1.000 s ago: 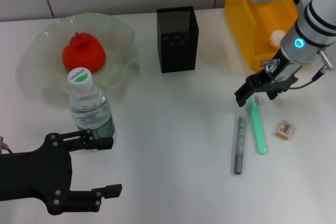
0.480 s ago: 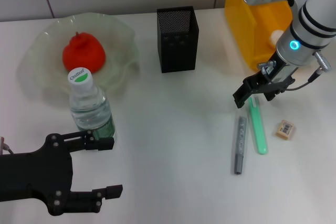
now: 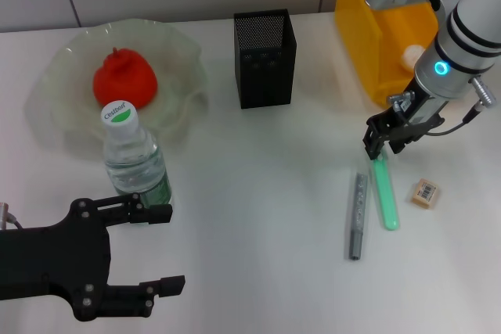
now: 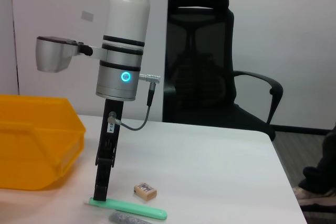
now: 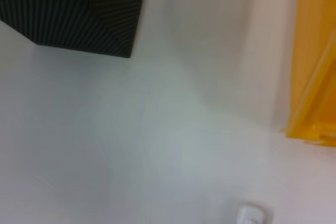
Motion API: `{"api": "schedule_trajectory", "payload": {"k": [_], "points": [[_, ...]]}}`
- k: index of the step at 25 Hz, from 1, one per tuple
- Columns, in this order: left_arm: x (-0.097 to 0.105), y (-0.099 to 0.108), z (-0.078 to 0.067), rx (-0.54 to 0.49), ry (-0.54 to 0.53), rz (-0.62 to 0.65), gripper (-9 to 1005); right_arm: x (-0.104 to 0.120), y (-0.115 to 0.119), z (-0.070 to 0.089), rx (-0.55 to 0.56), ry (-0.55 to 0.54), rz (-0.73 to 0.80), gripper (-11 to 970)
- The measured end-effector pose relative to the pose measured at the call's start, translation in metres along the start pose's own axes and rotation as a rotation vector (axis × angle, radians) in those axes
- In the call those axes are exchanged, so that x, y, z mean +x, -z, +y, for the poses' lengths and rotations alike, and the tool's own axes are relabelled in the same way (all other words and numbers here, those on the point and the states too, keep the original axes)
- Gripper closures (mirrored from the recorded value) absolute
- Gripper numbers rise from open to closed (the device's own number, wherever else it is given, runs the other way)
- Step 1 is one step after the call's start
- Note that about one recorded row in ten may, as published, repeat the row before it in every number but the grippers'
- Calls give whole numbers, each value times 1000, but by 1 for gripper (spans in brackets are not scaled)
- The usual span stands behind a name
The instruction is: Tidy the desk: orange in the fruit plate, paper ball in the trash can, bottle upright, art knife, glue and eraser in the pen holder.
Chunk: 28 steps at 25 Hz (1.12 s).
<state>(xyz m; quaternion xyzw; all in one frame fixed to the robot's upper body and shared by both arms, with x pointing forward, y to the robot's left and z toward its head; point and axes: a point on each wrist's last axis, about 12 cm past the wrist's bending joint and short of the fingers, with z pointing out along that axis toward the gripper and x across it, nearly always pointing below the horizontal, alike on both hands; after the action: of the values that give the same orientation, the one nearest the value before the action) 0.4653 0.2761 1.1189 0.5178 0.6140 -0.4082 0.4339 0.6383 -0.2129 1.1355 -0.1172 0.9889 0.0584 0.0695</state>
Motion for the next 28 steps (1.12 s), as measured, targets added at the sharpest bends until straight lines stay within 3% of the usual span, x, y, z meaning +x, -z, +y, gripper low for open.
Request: {"api": "schedule_trajectory", "payload": {"k": [8, 28], "points": [[-1, -1, 1, 2, -1, 0, 196, 1, -3, -1, 11, -4, 5, 574], [-2, -2, 2, 7, -6, -1, 196, 2, -11, -2, 14, -11, 4, 577]]}}
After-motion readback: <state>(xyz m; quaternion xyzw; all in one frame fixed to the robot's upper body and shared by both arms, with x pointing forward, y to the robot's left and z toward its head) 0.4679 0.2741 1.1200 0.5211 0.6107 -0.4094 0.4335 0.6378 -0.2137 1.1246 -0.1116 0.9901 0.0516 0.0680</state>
